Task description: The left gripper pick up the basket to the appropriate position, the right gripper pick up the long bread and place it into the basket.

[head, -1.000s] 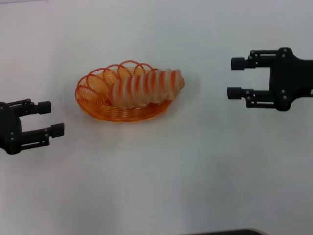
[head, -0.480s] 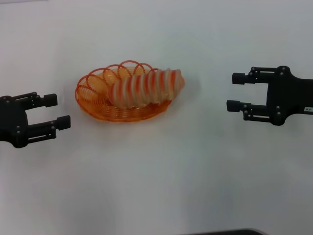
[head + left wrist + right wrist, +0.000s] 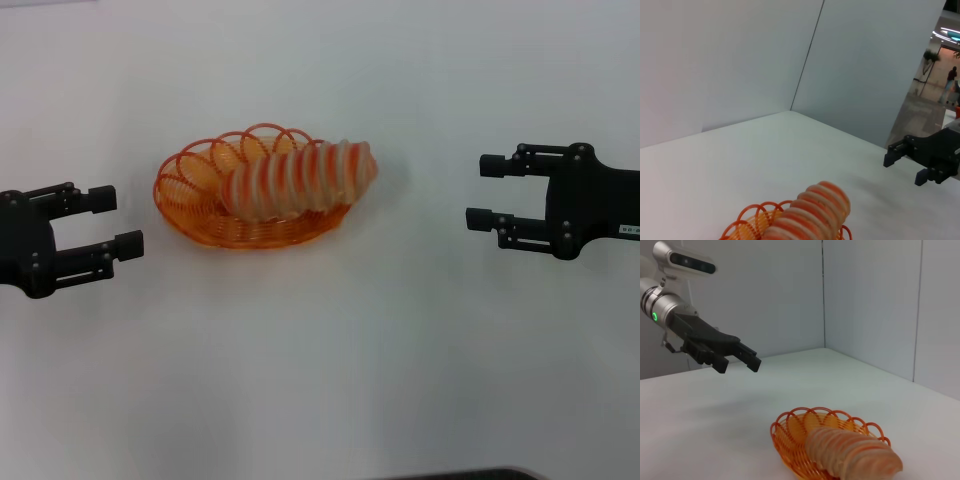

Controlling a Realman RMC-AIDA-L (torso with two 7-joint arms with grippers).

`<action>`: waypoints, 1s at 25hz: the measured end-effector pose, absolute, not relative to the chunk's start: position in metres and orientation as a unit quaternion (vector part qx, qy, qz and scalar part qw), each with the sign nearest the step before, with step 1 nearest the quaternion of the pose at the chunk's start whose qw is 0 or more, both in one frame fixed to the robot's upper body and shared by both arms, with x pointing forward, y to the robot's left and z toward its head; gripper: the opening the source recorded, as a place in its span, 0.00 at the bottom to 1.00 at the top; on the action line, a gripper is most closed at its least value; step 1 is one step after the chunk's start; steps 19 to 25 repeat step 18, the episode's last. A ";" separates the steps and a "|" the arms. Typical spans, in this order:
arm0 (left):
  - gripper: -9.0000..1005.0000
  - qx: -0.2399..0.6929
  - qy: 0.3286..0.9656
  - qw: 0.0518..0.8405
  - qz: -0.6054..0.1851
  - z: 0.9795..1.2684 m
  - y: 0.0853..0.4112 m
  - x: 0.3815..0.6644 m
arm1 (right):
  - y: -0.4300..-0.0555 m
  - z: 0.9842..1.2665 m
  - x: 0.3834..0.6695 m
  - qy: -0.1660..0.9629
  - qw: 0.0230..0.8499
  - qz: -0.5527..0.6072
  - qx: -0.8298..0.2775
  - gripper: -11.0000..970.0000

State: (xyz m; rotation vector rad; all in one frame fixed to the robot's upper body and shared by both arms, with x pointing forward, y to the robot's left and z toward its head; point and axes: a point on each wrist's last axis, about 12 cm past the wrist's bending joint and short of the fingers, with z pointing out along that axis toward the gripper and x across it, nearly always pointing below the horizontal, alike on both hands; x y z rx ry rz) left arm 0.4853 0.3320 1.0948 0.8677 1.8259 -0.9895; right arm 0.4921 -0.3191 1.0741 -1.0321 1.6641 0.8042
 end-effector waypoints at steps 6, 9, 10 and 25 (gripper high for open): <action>0.72 0.347 0.732 0.431 -0.398 1.094 0.331 0.485 | -0.319 1.074 0.494 0.686 0.491 0.328 -0.425 0.68; 0.72 0.346 0.730 0.434 -0.399 1.094 0.331 0.485 | -0.318 1.074 0.495 0.686 0.491 0.328 -0.426 0.68; 0.72 0.345 0.730 0.435 -0.399 1.095 0.331 0.485 | -0.318 1.074 0.495 0.686 0.491 0.328 -0.425 0.68; 0.72 0.344 0.729 0.436 -0.400 1.094 0.331 0.484 | -0.317 1.073 0.496 0.687 0.492 0.328 -0.421 0.68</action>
